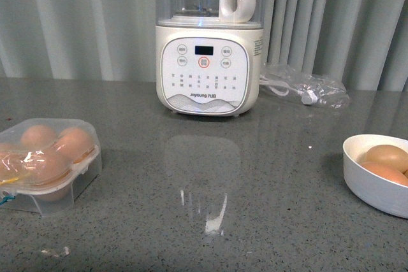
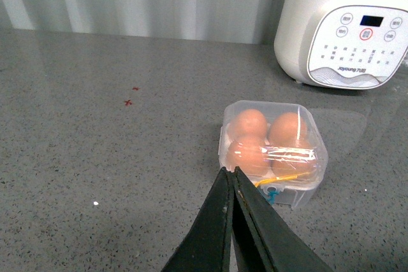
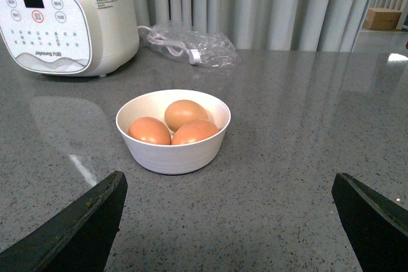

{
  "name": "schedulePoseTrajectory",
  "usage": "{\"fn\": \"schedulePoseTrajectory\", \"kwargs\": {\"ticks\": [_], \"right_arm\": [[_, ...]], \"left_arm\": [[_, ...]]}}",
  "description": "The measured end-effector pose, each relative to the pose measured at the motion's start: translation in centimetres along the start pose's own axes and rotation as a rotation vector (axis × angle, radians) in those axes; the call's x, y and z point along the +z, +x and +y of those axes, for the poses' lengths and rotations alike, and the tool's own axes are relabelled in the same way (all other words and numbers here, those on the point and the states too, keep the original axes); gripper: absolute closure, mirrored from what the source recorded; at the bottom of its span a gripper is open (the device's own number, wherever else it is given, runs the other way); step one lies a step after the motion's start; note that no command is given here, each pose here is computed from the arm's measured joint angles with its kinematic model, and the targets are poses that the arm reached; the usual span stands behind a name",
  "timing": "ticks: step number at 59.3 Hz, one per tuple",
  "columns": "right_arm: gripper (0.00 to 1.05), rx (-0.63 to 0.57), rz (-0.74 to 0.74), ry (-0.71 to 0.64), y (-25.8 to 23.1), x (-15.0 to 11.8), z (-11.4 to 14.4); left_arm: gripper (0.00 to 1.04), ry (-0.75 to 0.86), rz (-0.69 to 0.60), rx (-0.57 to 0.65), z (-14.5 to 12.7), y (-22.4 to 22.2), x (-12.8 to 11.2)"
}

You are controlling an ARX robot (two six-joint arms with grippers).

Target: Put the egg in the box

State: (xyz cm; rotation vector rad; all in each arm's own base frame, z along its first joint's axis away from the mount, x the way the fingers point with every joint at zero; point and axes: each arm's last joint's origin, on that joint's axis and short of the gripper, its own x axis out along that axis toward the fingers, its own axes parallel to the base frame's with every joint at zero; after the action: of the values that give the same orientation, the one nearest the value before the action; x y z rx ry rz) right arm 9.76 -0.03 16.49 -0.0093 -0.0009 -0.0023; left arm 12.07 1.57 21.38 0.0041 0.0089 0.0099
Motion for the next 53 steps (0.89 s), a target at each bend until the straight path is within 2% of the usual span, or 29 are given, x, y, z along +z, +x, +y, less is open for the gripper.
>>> {"fn": "schedulePoseTrajectory", "kwargs": {"ticks": [11,18,36,40,53], "right_arm": [[0.07,0.0,0.0,0.0,0.0,0.0,0.0],[0.07,0.001,0.0,0.0,0.0,0.0,0.0],[0.07,0.0,0.0,0.0,0.0,0.0,0.0],[0.07,0.0,0.0,0.0,0.0,0.0,0.0],[0.07,0.0,0.0,0.0,0.0,0.0,0.0]], "left_arm": [[1.01,-0.003,-0.004,0.019,-1.0,-0.4,-1.4],[1.01,-0.003,-0.012,-0.011,-1.6,-0.8,-2.1],[1.01,-0.003,-0.015,-0.01,-1.6,-1.4,-3.3],[1.01,-0.003,0.021,-0.01,-1.6,-2.0,-4.0],[1.01,-0.006,-0.024,-0.009,-1.6,-2.4,-4.2]]}}
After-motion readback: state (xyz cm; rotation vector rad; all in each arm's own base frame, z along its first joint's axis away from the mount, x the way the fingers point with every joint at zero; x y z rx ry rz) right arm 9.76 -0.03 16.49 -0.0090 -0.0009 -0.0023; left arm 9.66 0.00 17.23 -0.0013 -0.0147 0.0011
